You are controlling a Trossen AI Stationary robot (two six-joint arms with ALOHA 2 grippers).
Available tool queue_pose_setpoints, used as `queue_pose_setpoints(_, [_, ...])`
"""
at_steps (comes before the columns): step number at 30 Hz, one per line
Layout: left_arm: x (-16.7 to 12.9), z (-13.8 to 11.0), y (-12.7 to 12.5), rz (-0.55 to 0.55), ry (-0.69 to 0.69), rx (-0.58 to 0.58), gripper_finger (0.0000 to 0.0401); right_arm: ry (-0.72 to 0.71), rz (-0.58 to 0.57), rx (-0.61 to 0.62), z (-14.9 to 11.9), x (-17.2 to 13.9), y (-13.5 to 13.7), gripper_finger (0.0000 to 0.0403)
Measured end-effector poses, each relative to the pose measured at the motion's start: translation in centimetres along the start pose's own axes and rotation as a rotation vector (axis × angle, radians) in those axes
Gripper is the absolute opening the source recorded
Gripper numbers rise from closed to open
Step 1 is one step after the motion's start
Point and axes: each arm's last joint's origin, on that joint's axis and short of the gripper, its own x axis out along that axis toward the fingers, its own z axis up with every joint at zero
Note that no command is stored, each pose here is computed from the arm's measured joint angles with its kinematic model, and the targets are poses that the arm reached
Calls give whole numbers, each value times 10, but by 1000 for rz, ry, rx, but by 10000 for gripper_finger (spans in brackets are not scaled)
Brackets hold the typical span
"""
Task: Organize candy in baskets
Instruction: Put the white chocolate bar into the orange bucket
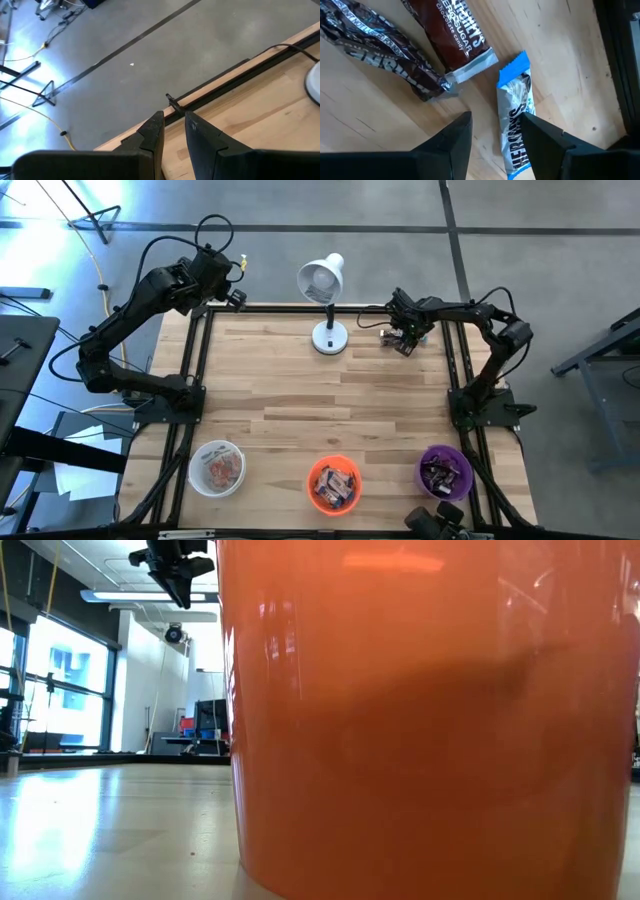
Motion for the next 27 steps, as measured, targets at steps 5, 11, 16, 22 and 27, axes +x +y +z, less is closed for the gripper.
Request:
queue_pose_setpoints(5, [0,0,0,-13,1,0,64,-3,-6,0,1,1,0,155])
queue_pose_setpoints(11, [0,0,0,-13,1,-5,64,-7,-34,13,3,3,-1,82])
queue_pose_setpoints(16, [0,0,-1,-28,4,-16,64,-2,-34,37,3,4,-1,10])
queue_pose_setpoints(22, [0,0,-1,-34,5,-16,64,11,-26,85,2,5,0,5])
queue_pose_setpoints(27, [0,0,-1,-34,5,-16,64,30,-14,120,1,3,0,3])
